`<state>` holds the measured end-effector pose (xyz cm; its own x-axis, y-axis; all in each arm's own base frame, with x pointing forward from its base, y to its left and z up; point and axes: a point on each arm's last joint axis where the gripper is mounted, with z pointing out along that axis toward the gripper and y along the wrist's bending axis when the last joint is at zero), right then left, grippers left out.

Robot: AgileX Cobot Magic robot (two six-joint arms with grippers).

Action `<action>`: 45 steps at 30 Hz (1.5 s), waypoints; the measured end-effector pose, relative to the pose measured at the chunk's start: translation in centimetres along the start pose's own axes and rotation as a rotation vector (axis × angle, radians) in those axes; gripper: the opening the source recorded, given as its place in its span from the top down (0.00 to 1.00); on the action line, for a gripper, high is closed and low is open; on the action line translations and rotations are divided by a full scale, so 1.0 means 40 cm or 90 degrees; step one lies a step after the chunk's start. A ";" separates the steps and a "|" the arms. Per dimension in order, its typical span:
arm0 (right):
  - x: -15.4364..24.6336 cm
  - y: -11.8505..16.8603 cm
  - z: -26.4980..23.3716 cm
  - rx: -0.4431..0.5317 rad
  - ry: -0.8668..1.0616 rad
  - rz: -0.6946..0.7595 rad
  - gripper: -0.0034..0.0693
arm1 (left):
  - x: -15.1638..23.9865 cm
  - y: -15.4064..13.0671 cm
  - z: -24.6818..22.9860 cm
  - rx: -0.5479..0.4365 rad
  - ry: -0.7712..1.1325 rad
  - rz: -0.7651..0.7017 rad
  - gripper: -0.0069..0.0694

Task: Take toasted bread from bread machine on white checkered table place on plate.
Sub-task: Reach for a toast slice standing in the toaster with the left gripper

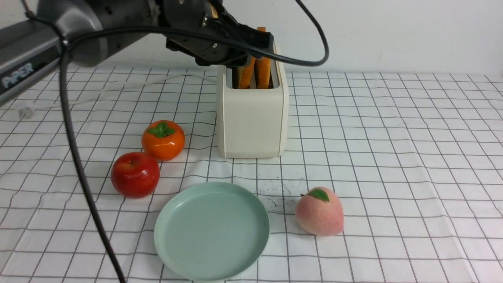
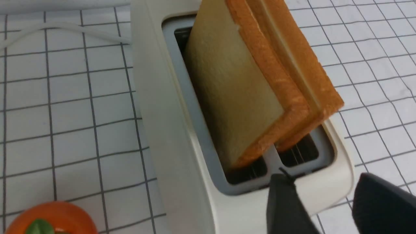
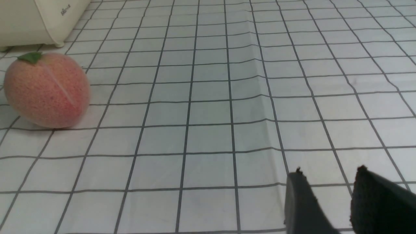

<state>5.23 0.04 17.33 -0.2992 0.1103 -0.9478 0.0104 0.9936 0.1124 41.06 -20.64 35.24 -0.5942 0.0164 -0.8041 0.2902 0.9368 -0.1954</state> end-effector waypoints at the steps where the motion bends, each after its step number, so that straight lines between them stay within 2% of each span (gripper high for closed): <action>1: 0.000 0.000 0.000 0.000 0.000 0.000 0.62 | 0.000 0.000 0.012 0.000 0.000 0.000 0.45; 4: 0.000 0.000 0.000 0.000 0.000 0.000 0.62 | 0.007 0.002 0.062 -0.006 0.006 0.007 0.40; 8: 0.000 0.000 0.000 0.000 0.000 0.000 0.62 | 0.012 0.006 0.096 -0.016 -0.001 0.025 0.39; 16: 0.000 0.000 0.000 0.000 0.000 0.000 0.62 | 0.006 0.023 0.132 -0.059 -0.058 0.067 0.49; 27: 0.000 0.000 0.000 0.000 0.000 0.000 0.62 | 0.008 0.023 0.160 -0.052 -0.096 0.049 0.53; 29: 0.000 0.000 0.000 0.000 0.000 0.000 0.62 | 0.010 0.024 0.164 -0.052 -0.095 0.049 0.56; 32: 0.000 0.000 0.000 0.000 0.000 0.000 0.62 | 0.011 0.023 0.170 -0.048 -0.101 0.052 0.72; 33: 0.000 0.000 0.000 0.000 0.000 0.000 0.62 | 0.011 0.023 0.170 -0.048 -0.102 0.052 0.73; 34: 0.000 0.000 0.000 0.000 0.000 0.000 0.62 | 0.009 0.022 0.170 -0.046 -0.106 0.054 0.79; 35: 0.000 0.000 0.000 0.000 0.000 0.000 0.62 | 0.007 0.021 0.168 -0.044 -0.110 0.055 0.80; 38: 0.000 0.000 0.000 0.000 0.000 0.000 0.62 | -0.004 0.019 0.152 -0.043 -0.119 0.055 0.80; 43: 0.000 0.000 0.000 0.000 0.000 0.000 0.62 | -0.081 0.003 0.022 -0.031 -0.184 0.048 0.80; 45: 0.000 0.000 0.000 0.000 0.000 0.000 0.62 | -0.140 -0.006 -0.117 -0.026 -0.236 0.038 0.80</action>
<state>5.23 0.04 17.33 -0.2992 0.1103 -0.9478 0.0104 0.9936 0.1124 40.82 -19.31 42.40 -0.2631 -0.0495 -0.9635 0.2820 0.9511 -0.1259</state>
